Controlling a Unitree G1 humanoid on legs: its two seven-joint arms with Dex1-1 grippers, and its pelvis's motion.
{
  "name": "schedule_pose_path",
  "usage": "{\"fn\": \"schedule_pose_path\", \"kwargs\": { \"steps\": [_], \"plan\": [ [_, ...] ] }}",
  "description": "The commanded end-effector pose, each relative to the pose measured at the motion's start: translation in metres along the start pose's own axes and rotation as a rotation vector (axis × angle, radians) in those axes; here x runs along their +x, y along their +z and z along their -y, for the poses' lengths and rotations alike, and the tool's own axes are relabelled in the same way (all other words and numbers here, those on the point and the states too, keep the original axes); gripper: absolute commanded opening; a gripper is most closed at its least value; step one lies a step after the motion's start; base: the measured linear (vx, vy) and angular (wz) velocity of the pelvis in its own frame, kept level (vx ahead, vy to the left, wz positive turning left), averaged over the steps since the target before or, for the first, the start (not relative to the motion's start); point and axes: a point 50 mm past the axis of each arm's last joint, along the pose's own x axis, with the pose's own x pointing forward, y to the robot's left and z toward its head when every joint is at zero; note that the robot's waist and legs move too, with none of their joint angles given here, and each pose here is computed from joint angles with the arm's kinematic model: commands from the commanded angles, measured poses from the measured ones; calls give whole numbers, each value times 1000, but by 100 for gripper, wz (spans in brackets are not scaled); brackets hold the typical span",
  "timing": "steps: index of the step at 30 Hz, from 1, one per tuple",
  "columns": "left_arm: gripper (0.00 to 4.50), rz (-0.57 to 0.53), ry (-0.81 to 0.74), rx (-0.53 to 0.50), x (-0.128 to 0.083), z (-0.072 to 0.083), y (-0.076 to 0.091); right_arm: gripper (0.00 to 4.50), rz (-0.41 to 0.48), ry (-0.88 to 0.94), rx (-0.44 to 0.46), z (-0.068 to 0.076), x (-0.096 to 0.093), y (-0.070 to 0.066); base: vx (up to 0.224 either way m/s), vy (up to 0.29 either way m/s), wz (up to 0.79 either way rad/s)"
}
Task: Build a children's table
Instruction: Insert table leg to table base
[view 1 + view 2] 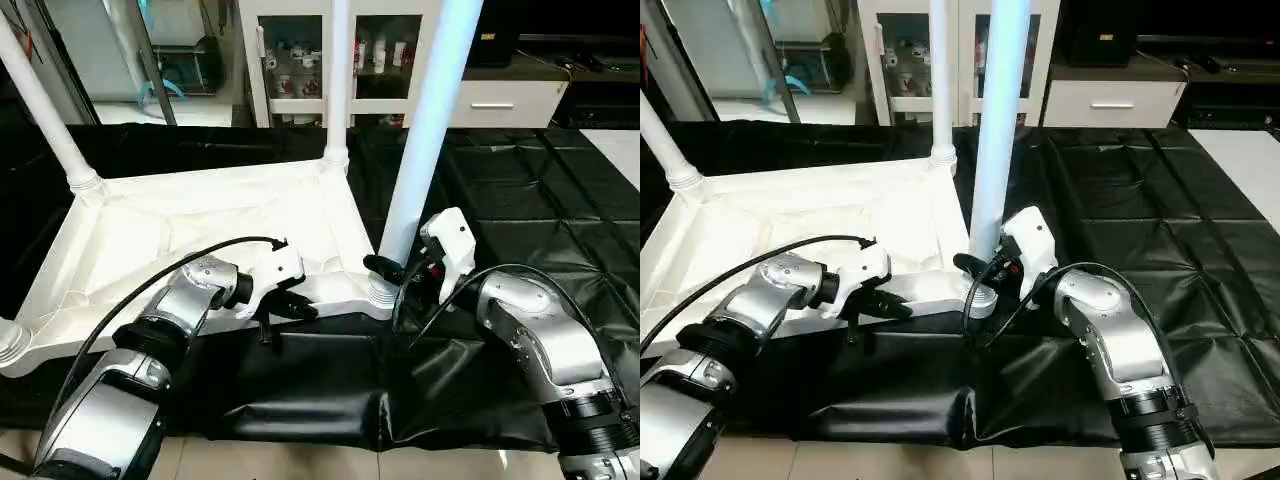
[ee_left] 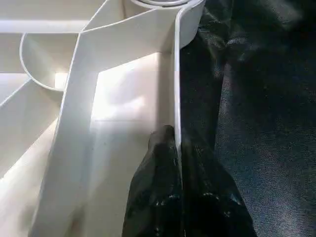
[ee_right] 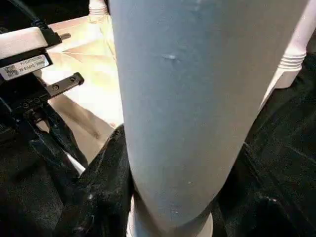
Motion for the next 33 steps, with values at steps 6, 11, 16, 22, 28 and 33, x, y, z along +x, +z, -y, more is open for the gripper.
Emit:
{"fn": "schedule_pose_path", "kwargs": {
  "steps": [6,11,16,22,28,33],
  "plan": [
    [0,75,130,-44,1,-7,6,184,-166,-113,118,0,5,-51,0,0,0],
    [0,171,255,-141,16,-8,24,184,-95,-419,149,28,16,-42,0,0,0],
    [0,190,372,-186,36,-8,46,184,-67,-603,165,42,29,-36,0,0,0],
    [0,196,526,-281,61,-7,79,184,-64,-695,177,47,50,-26,0,0,0],
    [0,195,611,-315,75,-2,102,184,-69,-812,231,54,59,-22,0,0,0],
    [0,178,633,-341,77,2,101,184,-76,-853,254,58,56,-26,33,-15,2]
  ]
}}
